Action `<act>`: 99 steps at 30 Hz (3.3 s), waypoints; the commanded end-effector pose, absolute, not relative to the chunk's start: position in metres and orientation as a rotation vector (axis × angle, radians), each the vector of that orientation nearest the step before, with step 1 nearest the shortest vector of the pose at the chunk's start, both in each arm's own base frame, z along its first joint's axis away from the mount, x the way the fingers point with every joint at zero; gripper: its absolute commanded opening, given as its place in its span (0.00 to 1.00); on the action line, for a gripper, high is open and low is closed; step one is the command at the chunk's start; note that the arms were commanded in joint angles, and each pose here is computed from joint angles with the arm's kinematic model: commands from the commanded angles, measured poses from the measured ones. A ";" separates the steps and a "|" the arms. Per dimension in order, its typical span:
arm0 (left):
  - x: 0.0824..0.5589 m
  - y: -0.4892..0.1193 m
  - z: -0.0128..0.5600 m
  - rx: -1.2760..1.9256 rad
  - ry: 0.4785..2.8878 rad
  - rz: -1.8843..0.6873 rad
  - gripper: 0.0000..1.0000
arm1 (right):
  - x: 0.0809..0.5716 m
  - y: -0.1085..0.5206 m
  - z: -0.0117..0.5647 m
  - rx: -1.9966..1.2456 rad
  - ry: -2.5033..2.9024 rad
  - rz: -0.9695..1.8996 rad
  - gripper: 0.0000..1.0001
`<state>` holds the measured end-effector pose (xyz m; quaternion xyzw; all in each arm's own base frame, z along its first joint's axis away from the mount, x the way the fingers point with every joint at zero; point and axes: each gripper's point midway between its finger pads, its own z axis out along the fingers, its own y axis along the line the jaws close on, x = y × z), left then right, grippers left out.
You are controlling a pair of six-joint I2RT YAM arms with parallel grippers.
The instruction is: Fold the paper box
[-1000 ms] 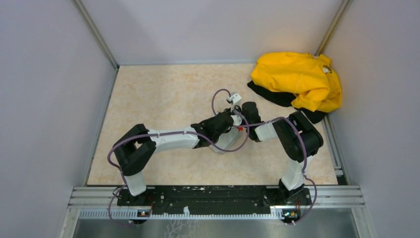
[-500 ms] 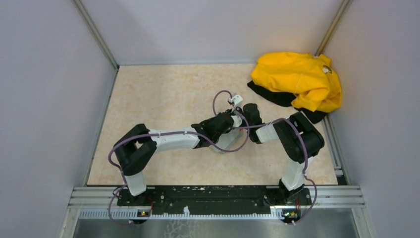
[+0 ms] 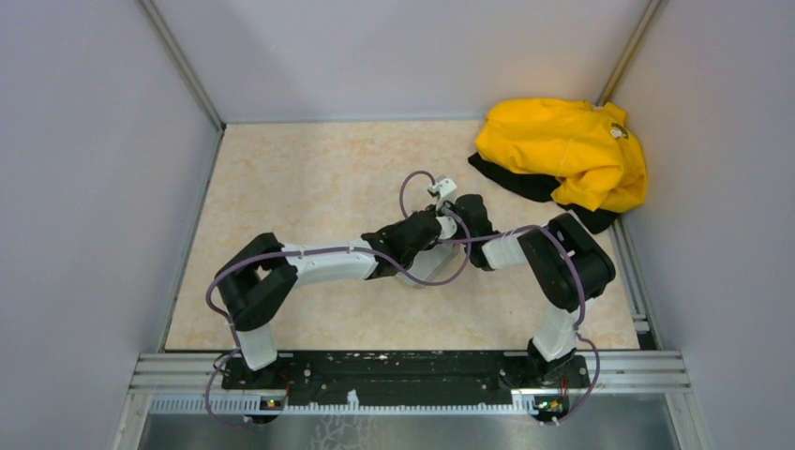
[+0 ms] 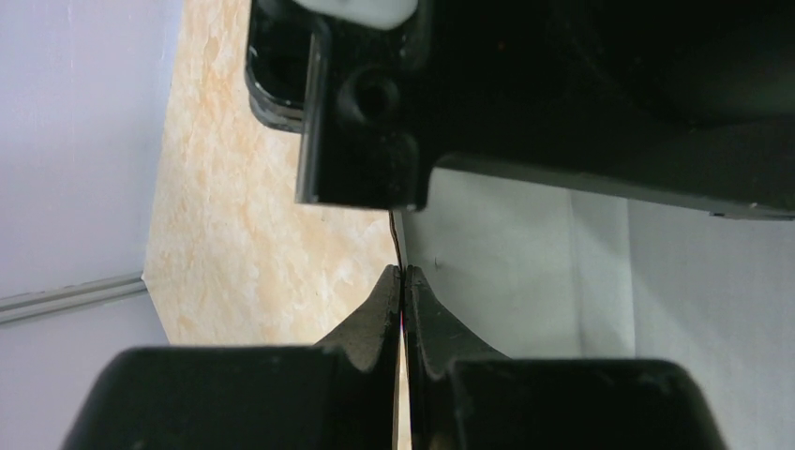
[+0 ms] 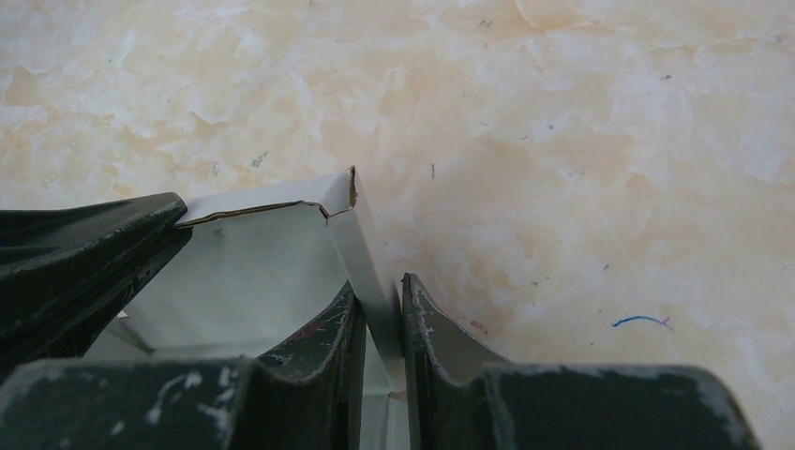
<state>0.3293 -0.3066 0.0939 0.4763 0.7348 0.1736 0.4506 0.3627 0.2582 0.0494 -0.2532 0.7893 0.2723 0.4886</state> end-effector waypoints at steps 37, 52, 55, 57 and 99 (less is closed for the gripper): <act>0.348 -0.298 0.164 0.859 1.831 0.188 0.10 | 0.424 0.270 0.076 -0.722 1.985 0.325 0.12; 0.354 -0.249 0.148 0.105 2.104 -0.161 0.10 | 0.417 0.259 0.076 -0.855 2.104 0.203 0.11; 0.345 -0.248 0.124 -0.014 2.159 -0.237 0.11 | 0.415 0.254 0.076 -0.854 2.131 0.154 0.10; 0.342 -0.249 0.120 -0.034 2.144 -0.301 0.15 | 0.414 0.250 0.073 -0.847 2.156 0.138 0.11; 0.328 -0.284 0.122 0.813 2.191 -0.096 0.40 | 0.416 0.244 0.184 -0.719 2.159 0.288 0.10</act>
